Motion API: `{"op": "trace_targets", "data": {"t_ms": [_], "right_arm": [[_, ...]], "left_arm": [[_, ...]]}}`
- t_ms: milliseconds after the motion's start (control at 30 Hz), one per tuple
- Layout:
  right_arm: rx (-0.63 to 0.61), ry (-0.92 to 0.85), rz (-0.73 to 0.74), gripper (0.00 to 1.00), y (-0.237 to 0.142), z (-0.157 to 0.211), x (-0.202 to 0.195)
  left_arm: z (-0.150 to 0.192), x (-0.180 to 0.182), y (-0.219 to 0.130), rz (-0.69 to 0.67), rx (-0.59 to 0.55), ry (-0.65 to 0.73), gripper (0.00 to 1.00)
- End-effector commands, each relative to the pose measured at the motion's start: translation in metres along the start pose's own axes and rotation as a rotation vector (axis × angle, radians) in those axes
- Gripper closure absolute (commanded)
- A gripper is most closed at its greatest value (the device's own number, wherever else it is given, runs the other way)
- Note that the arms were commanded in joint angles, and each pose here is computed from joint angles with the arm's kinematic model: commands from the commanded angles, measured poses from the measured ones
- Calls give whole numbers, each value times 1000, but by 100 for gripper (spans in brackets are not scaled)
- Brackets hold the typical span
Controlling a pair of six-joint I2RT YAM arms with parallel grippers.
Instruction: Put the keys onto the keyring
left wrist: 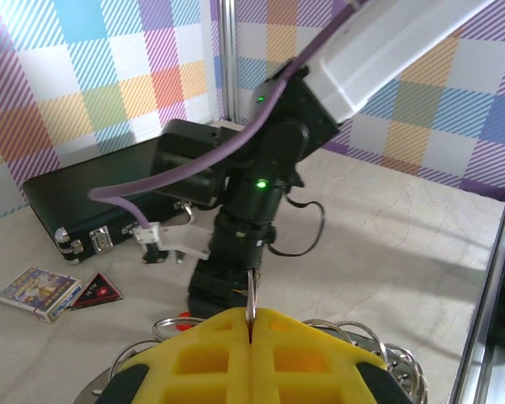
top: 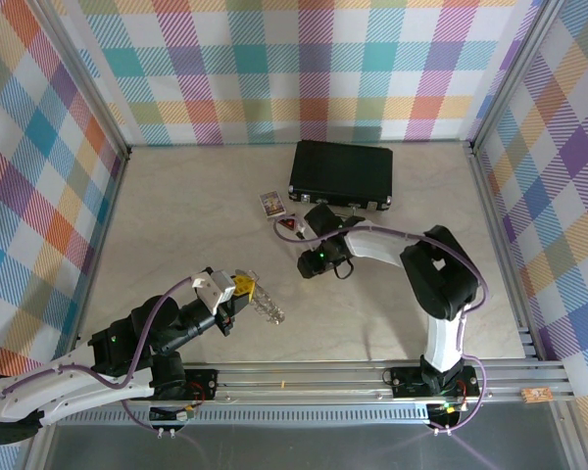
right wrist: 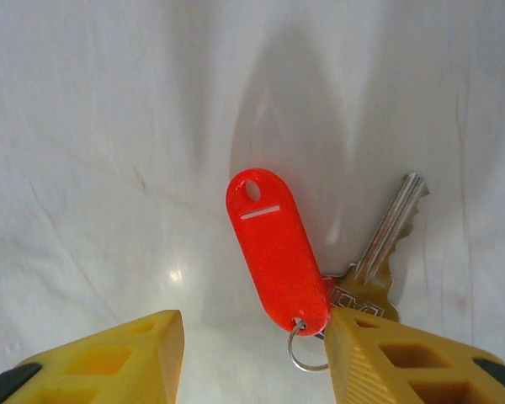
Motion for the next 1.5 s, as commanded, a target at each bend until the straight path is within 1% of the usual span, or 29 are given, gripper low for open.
{"op": "trace_targets", "data": {"t_ms": [0,167,233,400,533,733,900,1100,1233,1467], "right_arm": [[65,53,32,53,-8,32,-3],[100,71,47,54,-20,57,-1],[101,71,53,53,-29,62,1],[77,43,92,53,-58,62,1],[88,-4,167,53,-68,57,-4],[135,-52,220,54,-59,50,-7],[169,-102,248,57,-49,47,1],[199,-139,268,61,-35,48,8],[218,-149,280,65,-27,50,6],[230,-169,316,69,-19,50,0]], "left_arm": [[-10,3,-2,-19,-76,-9,100],[-9,2,-2,-15,-78,-9,100],[-10,2,-2,-14,-81,-11,100],[-9,2,-2,-12,-76,-11,100],[-6,2,-1,-15,-64,-9,100],[-3,2,0,-23,-50,-5,100],[-2,2,2,-29,-42,5,100],[-1,1,4,-23,-33,7,100],[-1,-1,5,-11,-29,5,100],[-1,-2,6,0,-26,1,100]]}}
Point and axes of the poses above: each hand's point on the last joint's axis, 136 mm out from that joint toward the fingers, its own y axis out along the fingers, its own x axis along the line the jaws close on, z = x × y, the point moved 6 cm from there along -y, back along the fingers, and after that the axes turned 1 degree about y, right-handed, at the moved point
